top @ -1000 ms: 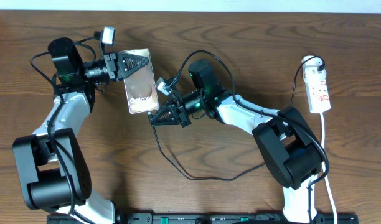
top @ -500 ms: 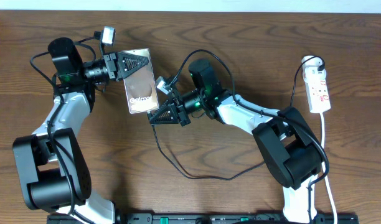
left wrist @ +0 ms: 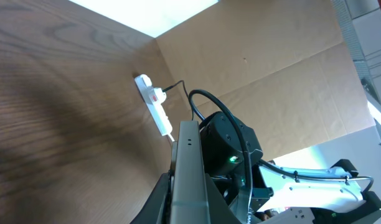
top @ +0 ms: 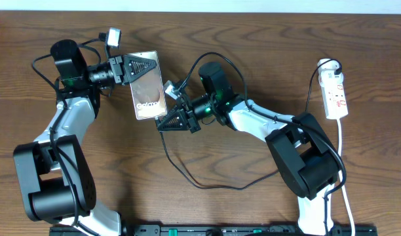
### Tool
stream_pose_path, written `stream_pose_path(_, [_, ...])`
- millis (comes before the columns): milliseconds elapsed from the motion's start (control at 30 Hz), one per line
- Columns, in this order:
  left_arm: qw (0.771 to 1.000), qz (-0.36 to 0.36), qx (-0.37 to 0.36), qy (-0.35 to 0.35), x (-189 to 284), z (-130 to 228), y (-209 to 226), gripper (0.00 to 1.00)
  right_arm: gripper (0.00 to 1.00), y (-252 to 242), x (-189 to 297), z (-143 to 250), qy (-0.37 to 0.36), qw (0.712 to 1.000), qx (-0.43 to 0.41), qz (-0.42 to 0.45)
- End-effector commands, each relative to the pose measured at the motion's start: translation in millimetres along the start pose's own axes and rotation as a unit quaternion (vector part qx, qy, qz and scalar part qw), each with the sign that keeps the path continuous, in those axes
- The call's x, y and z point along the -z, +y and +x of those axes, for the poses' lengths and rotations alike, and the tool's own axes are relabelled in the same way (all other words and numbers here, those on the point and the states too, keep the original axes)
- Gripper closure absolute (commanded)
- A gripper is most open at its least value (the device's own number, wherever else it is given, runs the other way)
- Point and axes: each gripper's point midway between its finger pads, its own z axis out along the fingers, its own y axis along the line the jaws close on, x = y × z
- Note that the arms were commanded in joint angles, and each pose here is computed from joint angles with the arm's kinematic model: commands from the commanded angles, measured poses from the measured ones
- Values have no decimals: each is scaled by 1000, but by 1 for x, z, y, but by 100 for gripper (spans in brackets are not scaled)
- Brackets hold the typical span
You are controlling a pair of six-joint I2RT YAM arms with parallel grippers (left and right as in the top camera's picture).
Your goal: Plug charger to phone and switch on socket
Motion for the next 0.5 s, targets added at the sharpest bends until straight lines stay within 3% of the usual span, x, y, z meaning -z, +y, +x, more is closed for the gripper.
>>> stream_pose_path(0, [1000,-1,-11,0,-2,0,1,93,99,6,-6,4,8,1000,-5,-20])
stream_pose_path(467, [1000,0,-8,11,-23,5,-1,92,99,1,-6,3,5,1000,-12,-7])
